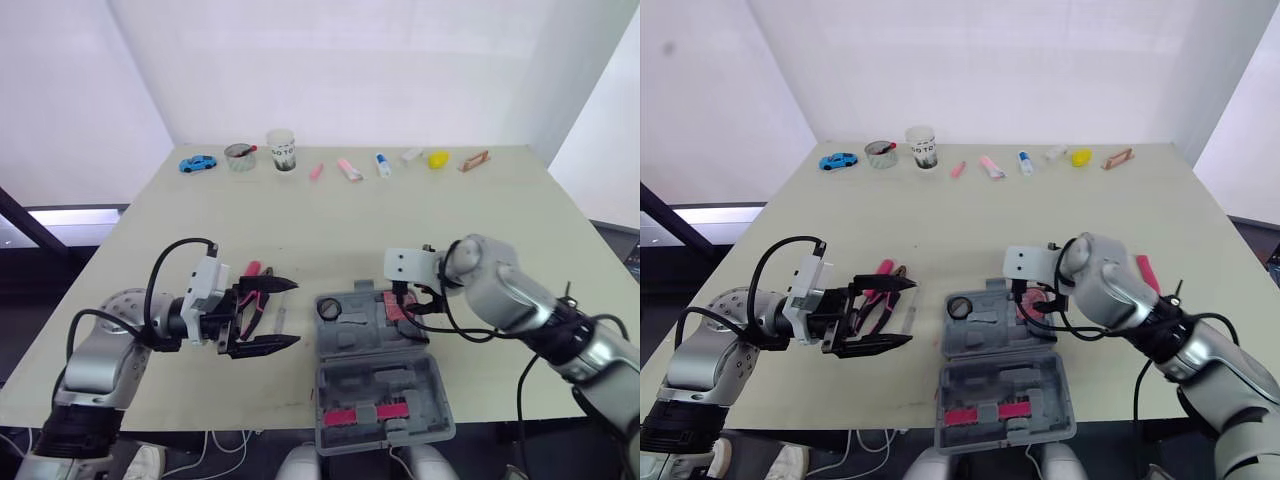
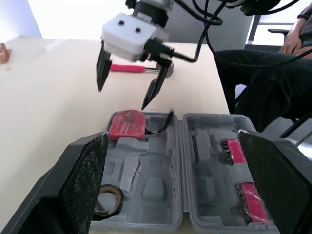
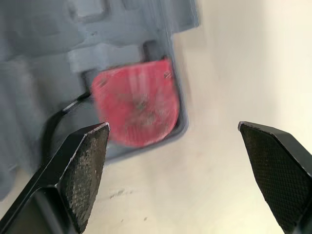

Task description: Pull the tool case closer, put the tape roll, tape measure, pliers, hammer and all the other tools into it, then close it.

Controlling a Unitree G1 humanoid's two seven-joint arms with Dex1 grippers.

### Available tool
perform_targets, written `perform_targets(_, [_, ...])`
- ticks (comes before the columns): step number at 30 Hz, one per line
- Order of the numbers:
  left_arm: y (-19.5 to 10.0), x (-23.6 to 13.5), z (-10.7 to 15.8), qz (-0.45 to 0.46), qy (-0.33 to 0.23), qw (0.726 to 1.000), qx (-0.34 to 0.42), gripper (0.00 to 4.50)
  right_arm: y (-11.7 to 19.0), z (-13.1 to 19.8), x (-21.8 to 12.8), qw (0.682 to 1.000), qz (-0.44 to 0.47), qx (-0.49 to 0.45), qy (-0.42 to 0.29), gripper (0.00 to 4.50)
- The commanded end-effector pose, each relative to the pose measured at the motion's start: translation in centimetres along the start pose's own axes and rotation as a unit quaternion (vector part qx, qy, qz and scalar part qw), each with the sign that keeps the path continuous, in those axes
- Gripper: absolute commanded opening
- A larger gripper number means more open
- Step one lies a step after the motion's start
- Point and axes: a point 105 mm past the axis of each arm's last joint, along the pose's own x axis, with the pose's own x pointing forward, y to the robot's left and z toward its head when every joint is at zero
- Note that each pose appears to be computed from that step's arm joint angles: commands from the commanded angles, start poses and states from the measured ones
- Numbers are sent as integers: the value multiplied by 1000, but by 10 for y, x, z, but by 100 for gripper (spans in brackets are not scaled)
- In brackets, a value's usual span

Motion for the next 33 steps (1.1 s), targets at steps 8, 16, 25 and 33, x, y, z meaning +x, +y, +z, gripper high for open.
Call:
perform_targets(8, [1, 1, 11, -3, -8, 1000, 25, 450, -10, 9, -10, 948, -53, 138, -281, 366])
perform_targets(16, [3, 2, 11, -5, -9, 1000, 24, 450, -9, -5, 10, 916, -91, 208, -331, 162])
perform_targets(25, [6, 4, 11, -3, -11, 1000, 22, 450, 0, -26, 31, 890, -94, 244, -374, 162])
perform_targets(33, [4, 2, 8, -3, -8, 1000, 15, 450, 35, -63, 81, 903, -59, 296, -305, 162])
